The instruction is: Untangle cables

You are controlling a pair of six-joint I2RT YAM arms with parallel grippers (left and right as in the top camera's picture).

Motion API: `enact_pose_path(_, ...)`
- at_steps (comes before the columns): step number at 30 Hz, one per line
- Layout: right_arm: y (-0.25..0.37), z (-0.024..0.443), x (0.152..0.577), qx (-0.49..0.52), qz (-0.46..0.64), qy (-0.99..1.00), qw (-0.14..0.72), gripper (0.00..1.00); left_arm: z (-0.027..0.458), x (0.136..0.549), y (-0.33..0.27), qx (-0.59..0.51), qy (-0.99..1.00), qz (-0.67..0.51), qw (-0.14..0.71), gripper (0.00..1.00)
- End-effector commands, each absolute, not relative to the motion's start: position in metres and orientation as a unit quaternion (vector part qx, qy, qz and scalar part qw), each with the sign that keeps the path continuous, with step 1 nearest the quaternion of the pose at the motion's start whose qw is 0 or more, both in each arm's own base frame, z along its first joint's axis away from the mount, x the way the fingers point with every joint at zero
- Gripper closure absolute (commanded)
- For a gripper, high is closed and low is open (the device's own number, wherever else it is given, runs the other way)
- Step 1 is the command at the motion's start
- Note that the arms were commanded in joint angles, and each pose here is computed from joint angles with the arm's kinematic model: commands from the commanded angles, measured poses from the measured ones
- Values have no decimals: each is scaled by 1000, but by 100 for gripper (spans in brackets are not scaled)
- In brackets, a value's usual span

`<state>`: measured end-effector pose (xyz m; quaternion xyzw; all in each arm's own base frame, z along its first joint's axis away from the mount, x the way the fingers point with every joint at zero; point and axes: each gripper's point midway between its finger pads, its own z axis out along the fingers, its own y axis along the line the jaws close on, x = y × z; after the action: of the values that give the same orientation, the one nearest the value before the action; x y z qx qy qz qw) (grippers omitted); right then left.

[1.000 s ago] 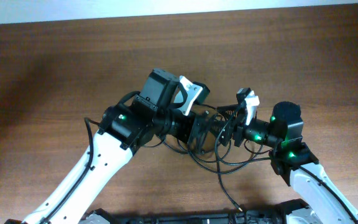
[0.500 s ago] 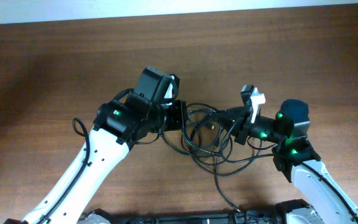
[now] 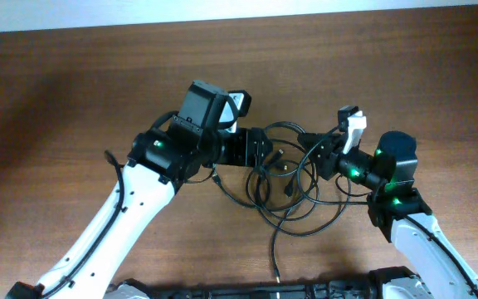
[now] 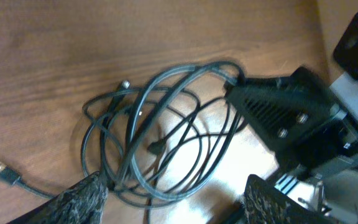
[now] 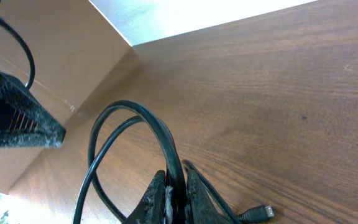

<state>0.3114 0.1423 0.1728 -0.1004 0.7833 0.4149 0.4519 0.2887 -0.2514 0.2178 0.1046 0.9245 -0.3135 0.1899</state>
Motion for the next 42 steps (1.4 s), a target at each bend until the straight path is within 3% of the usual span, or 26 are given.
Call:
enact_pose_path(1, 167, 176, 289, -142, 463, 772, 412, 96, 198, 307, -257, 86, 933, -292, 194, 29)
enact_pose_path(6, 180, 175, 281, -158, 472, 769, 401, 96, 150, 309, -277, 97, 946, -272, 144, 29)
enact_pose_path(7, 180, 175, 281, -158, 472, 769, 400, 96, 144, 309, -278, 97, 949, -269, 137, 42)
enact_pose_path(8, 180, 175, 281, -158, 472, 769, 401, 96, 139, 309, -278, 98, 950, -266, 133, 68)
enact_pose_path(10, 180, 175, 281, -158, 472, 769, 400, 96, 138, 309, -279, 98, 950, -265, 131, 88)
enact_pose_path(11, 180, 175, 281, -158, 472, 769, 400, 96, 138, 309, -278, 98, 950, -265, 132, 83)
enact_pose_path(13, 180, 175, 281, -158, 472, 769, 400, 96, 137, 311, -276, 99, 952, -257, 137, 42)
enact_pose_path(15, 180, 175, 281, -158, 472, 769, 400, 96, 134, 312, -271, 128, 952, -237, 146, 12)
enact_pose_path(16, 180, 175, 281, -158, 472, 769, 400, 96, 134, 309, -273, 147, 948, -241, 145, 9)
enact_pose_path(17, 180, 175, 281, -158, 472, 769, 400, 96, 136, 305, -277, 179, 940, -252, 144, 15)
enact_pose_path(19, 180, 175, 281, -158, 473, 769, 400, 96, 136, 304, -277, 211, 933, -249, 150, 39)
enact_pose_path(22, 185, 178, 272, -176, 494, 759, 385, 96, 136, 304, -277, 216, 932, -248, 151, 68)
enact_pose_path(23, 185, 178, 272, -176, 494, 759, 386, 96, 136, 304, -277, 216, 932, -248, 151, 84)
enact_pose_path(24, 185, 178, 273, -174, 492, 760, 387, 88, 136, 304, -277, 216, 932, -248, 151, 100)
enact_pose_path(26, 185, 178, 273, -174, 491, 760, 387, 49, 136, 304, -277, 216, 933, -247, 151, 100)
enact_pose_path(27, 183, 178, 274, -172, 490, 761, 389, 9, 137, 305, -277, 214, 932, -248, 152, 100)
enact_pose_path(28, 176, 177, 278, -161, 486, 764, 393, 1, 150, 315, -272, 206, 930, -251, 169, 100)
enact_pose_path(31, 132, 175, 301, -55, 478, 782, 397, 0, 231, 356, -225, 150, 914, -262, 272, 100)
enact_pose_path(33, 111, 161, 309, -4, 449, 801, 395, 0, 247, 358, -202, 125, 912, -259, 292, 100)
enact_pose_path(36, 95, 93, 298, 72, 353, 877, 318, 0, 264, 362, -203, 84, 905, -281, 309, 100)
enact_pose_path(42, 95, 20, 285, 95, 267, 931, 229, 0, 318, 400, -213, -45, 846, -379, 372, 100)
